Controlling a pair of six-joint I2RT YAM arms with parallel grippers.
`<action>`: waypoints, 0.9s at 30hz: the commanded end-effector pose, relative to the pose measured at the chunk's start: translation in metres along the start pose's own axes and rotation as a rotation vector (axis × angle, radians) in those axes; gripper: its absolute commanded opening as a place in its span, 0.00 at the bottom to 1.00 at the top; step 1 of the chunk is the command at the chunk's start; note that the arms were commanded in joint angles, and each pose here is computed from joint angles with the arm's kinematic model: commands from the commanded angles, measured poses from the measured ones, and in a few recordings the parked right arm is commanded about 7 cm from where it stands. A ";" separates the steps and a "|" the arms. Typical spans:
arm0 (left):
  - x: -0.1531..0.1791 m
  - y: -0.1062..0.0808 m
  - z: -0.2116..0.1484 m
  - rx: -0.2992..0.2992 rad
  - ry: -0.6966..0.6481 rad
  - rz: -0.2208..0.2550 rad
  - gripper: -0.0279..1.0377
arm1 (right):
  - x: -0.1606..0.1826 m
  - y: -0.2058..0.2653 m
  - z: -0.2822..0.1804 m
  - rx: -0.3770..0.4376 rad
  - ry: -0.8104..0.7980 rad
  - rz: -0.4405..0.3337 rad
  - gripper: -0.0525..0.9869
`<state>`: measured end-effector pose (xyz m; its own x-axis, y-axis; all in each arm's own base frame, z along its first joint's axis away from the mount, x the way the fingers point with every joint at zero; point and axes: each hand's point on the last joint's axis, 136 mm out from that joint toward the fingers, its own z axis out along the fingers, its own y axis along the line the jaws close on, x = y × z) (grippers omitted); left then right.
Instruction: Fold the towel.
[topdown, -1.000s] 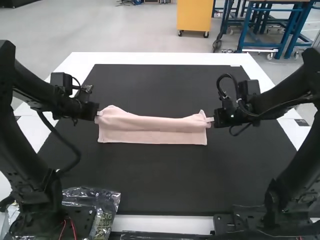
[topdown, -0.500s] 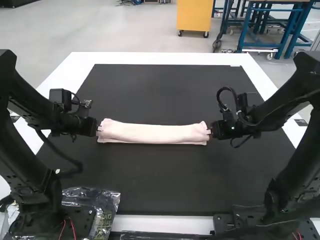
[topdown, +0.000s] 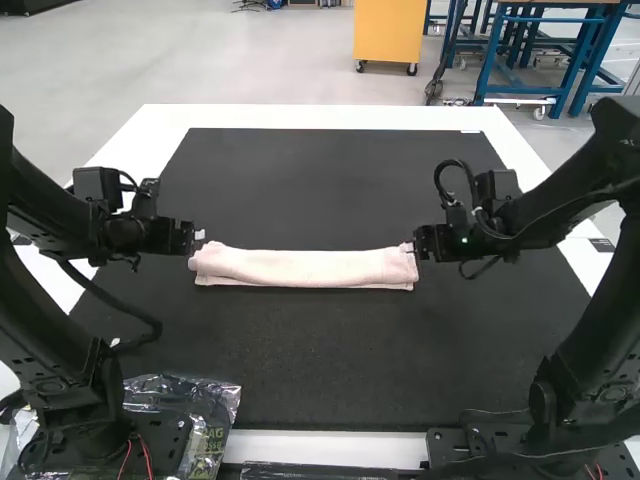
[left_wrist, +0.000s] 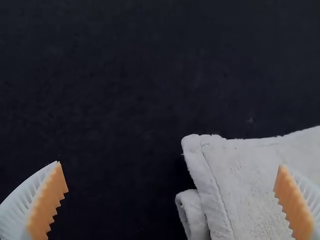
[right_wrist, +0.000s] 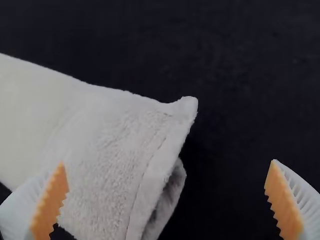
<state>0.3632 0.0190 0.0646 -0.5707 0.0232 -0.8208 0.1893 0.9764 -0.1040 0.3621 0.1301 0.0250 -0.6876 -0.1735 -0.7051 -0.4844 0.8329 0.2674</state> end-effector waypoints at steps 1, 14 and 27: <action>-0.020 0.003 -0.003 0.000 -0.046 -0.011 0.94 | 0.001 0.004 0.007 -0.008 0.012 -0.003 0.91; -0.021 0.001 -0.003 0.005 -0.047 -0.010 0.94 | 0.016 0.010 0.022 -0.028 0.053 -0.013 0.91; -0.017 0.000 -0.003 0.009 -0.039 -0.012 0.94 | 0.049 0.042 0.038 -0.152 0.147 -0.016 0.03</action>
<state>0.3637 0.0185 0.0653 -0.5755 0.0022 -0.8178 0.1804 0.9757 -0.1244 0.3405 0.1653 -0.0178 -0.7306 -0.2577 -0.6323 -0.5418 0.7823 0.3072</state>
